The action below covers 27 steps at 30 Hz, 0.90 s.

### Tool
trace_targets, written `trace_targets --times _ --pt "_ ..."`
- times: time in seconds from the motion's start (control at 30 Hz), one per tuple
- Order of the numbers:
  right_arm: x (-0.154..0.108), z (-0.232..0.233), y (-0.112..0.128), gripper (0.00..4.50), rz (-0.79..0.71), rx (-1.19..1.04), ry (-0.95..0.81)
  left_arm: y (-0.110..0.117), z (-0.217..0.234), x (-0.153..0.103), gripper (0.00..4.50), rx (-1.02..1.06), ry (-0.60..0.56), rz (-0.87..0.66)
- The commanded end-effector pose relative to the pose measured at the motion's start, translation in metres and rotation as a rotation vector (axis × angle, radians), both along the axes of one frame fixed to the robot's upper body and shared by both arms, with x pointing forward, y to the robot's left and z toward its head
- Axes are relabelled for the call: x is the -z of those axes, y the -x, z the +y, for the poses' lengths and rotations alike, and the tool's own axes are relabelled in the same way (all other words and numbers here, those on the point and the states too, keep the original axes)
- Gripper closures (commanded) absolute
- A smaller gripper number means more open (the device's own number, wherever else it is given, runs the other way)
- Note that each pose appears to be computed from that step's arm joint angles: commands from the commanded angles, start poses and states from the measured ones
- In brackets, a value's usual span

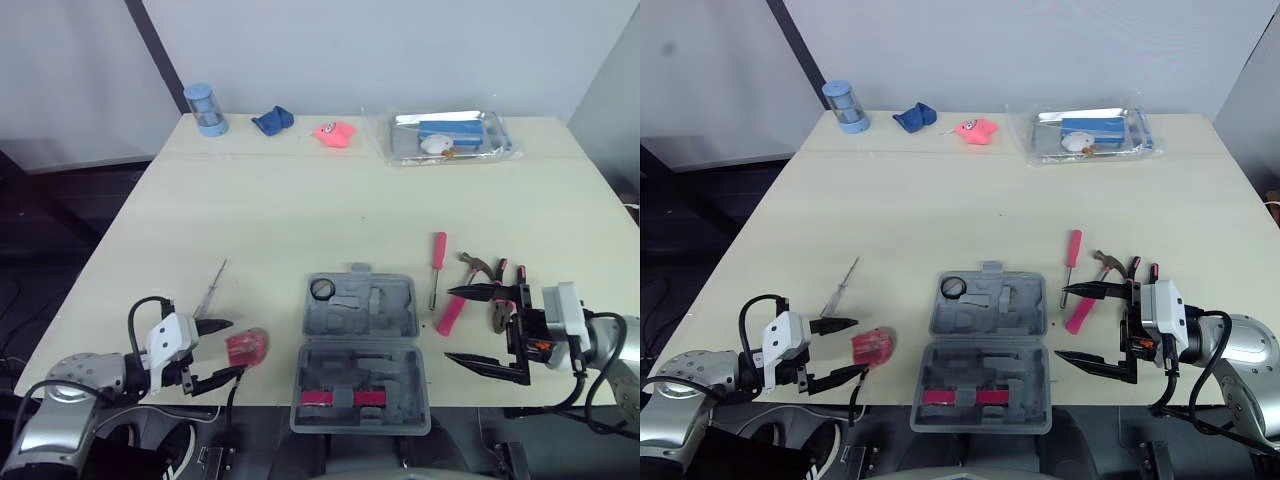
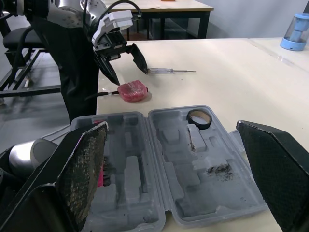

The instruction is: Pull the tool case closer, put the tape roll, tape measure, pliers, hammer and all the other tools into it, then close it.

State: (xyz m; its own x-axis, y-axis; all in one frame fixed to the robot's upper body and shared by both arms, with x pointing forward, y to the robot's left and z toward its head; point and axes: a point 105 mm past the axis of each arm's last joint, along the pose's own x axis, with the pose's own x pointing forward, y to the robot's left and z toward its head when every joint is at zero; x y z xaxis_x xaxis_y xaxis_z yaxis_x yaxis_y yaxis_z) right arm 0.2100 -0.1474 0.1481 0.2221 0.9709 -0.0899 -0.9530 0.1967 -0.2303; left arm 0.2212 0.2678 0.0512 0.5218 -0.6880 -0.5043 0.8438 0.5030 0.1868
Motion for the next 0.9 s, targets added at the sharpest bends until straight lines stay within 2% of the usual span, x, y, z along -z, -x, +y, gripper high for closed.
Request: trace_targets --times 0.03,0.73,0.77,0.83,0.9 --pt "-0.009 -0.002 0.000 0.00 -0.046 -0.005 -0.006 0.000 -0.003 0.007 0.04 0.016 -0.010 0.015" --pt "-0.013 0.001 0.002 0.00 -0.049 -0.030 -0.001 -0.006 -0.007 0.032 0.04 0.039 -0.003 0.097" --pt "-0.013 0.002 0.003 0.00 -0.048 -0.036 -0.001 -0.006 -0.007 0.032 0.57 0.041 0.000 0.098" --pt "-0.014 0.002 0.003 0.00 -0.048 -0.042 -0.001 -0.005 -0.007 0.033 1.33 0.045 0.004 0.099" --pt "-0.014 0.003 0.004 0.00 -0.049 -0.050 0.003 -0.005 -0.008 0.033 1.43 0.055 0.008 0.096"
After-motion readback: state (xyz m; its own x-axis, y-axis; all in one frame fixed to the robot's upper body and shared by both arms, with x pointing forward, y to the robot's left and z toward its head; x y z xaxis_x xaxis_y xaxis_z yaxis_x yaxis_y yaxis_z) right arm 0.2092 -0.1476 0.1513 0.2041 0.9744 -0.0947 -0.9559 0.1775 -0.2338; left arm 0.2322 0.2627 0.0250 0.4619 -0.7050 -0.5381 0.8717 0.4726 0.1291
